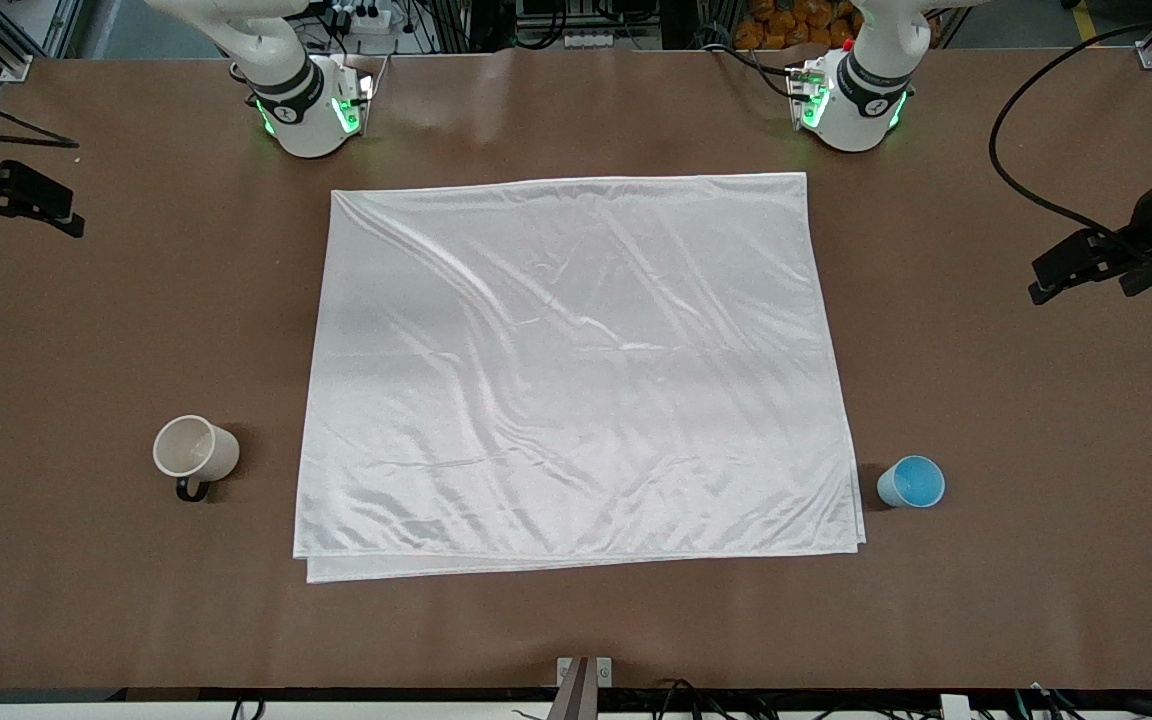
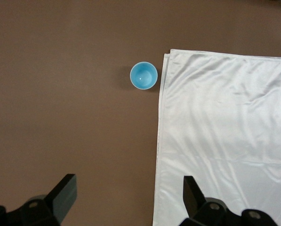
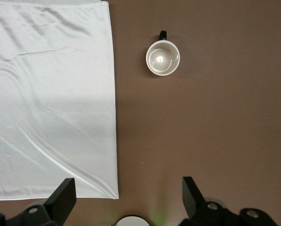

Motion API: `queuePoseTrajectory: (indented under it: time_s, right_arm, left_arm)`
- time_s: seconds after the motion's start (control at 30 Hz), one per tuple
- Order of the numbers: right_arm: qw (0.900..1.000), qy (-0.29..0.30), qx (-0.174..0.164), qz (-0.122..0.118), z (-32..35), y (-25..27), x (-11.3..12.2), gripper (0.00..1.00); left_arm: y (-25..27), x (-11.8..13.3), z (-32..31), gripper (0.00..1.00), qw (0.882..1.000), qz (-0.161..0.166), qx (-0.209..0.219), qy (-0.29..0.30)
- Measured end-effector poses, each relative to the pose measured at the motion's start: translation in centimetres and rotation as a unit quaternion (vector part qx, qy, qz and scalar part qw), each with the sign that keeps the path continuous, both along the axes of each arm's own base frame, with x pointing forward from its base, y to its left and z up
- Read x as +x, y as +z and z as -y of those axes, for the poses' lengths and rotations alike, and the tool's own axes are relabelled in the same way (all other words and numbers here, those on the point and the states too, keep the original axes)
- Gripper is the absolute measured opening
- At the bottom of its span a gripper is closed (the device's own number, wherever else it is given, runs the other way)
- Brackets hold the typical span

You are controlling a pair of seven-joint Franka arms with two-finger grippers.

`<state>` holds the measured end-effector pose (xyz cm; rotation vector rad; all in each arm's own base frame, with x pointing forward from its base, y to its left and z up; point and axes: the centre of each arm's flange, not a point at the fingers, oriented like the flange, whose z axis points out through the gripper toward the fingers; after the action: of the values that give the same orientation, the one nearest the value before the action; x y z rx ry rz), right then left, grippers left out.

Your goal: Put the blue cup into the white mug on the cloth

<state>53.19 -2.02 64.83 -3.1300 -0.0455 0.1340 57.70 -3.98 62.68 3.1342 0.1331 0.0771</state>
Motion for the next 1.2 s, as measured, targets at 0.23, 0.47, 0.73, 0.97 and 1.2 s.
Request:
queuePoseTrajectory:
  time_s: [0.23, 0.47, 0.73, 0.97, 1.2]
  right_arm:
    - [1.0, 0.0, 0.0, 0.001, 0.0, 0.0, 0.0, 1.0]
    - [1.0, 0.0, 0.0, 0.002, 0.0, -0.1, 0.2, 1.0]
    - [1.0, 0.0, 0.0, -0.013, 0.1, -2.0, 1.2, 1.0]
    - [1.0, -0.007, 0.0, -0.029, 0.9, -5.8, 3.7, 1.0]
    - [0.999, -0.017, -0.001, -0.027, 2.3, -10.7, 7.0, 1.0]
  left_arm:
    - [-0.5, 0.2, 0.2, 1.0, 1.0, -0.005, -0.001, -0.003]
    - [-3.8, 1.9, -0.9, 1.0, 1.0, -0.022, -0.002, -0.018]
    - [-10.8, 5.6, -3.3, 1.0, 0.999, -0.038, -0.008, -0.005]
    - [-16.1, 7.8, -4.6, 1.0, 0.999, -0.049, -0.004, -0.006]
    - [-20.7, 9.2, -4.5, 1.0, 0.998, -0.059, -0.008, -0.008]
